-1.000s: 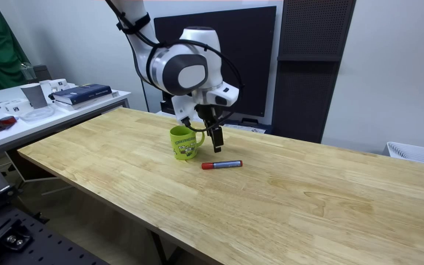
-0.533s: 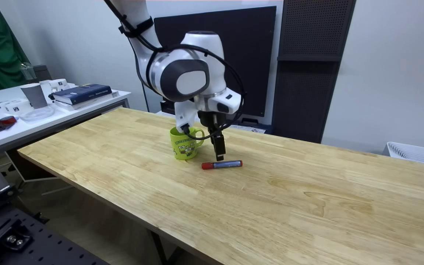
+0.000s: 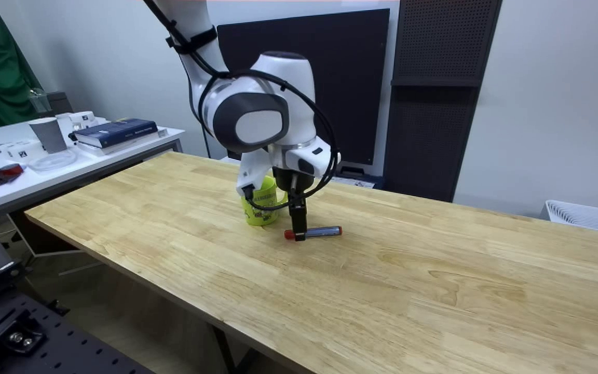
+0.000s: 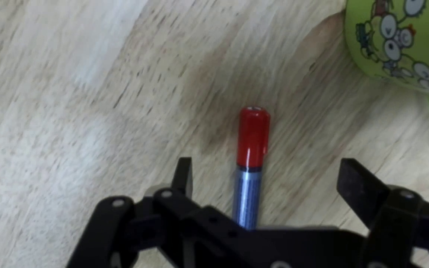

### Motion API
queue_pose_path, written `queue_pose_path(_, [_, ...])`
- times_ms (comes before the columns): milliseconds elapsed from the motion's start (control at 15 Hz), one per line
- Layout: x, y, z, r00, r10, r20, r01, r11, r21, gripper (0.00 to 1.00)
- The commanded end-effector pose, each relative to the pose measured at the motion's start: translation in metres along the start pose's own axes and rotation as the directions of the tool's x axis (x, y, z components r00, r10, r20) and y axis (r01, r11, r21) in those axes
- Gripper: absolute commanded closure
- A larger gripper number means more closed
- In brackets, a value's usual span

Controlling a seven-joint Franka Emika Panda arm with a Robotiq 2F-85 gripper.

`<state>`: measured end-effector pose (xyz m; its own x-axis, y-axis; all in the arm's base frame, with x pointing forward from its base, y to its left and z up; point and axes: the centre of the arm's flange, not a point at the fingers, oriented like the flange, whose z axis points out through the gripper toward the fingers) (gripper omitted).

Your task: Place the marker in the mug

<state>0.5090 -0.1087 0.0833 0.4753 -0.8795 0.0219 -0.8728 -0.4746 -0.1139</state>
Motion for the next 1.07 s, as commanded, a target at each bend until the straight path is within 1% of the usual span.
queue_pose_path(0, [-0.004, 0.017, -0.011, 0.998, 0.067, 0.019, -0.067, 0.997, 0.022, 0.00])
queue_pose_path(200, [0.005, 0.026, -0.006, 0.995, 0.091, 0.027, -0.092, 0.995, 0.034, 0.00])
queue_pose_path(467, [0.023, 0.033, -0.001, 0.995, 0.095, 0.002, -0.095, 0.994, 0.061, 0.00])
queue_pose_path(933, [0.041, 0.035, 0.005, 0.995, 0.097, 0.017, -0.098, 0.993, 0.059, 0.00])
queue_pose_path(1000, [0.042, 0.034, 0.004, 0.995, 0.096, 0.015, -0.096, 0.993, 0.061, 0.25])
